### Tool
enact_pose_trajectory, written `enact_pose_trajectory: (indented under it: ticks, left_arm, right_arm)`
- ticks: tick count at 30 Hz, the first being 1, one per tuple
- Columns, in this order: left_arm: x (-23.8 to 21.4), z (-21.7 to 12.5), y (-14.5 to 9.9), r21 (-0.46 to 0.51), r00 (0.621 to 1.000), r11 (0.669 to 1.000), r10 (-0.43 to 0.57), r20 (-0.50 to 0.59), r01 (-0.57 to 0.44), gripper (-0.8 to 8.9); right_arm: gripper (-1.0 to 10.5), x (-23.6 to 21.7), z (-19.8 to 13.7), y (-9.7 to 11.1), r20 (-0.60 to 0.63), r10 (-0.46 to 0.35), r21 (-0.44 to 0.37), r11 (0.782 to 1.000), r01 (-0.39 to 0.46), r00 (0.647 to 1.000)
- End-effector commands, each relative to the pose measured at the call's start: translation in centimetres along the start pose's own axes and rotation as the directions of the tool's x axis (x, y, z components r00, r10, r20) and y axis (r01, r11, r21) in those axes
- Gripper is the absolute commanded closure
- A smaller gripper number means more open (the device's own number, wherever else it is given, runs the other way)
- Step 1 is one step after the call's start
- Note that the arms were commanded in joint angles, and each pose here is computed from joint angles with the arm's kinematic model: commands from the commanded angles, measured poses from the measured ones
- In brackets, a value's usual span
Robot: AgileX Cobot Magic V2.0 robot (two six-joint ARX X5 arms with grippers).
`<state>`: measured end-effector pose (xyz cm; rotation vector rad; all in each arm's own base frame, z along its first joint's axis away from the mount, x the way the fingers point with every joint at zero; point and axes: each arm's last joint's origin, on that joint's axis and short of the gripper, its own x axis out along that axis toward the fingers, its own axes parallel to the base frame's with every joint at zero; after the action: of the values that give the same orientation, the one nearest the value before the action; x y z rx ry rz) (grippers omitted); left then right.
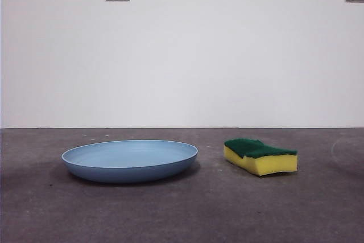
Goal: Pick up the plate,pick up the cloth,clean the plate with the cloth
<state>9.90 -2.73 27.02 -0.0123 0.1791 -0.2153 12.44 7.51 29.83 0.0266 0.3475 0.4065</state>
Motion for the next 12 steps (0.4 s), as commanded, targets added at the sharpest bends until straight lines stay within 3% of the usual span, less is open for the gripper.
enact_pose_trajectory:
  ticks: [1, 12]
  left_arm:
    - [-0.1, -2.0, 0.6, 0.018, 0.998, 0.998, 0.056, -0.003, -0.056, 8.17]
    - [0.6, -8.5, 1.8, 0.015, 0.985, 0.989, 0.145, 0.095, -0.147, 8.17]
  right_arm:
    - [9.5, 0.1, -0.2, 0.0, -0.002, -0.002, 0.012, 1.0, 0.002, 1.0]
    - [9.5, 0.1, -0.2, 0.0, -0.002, -0.002, 0.012, 1.0, 0.002, 1.0]
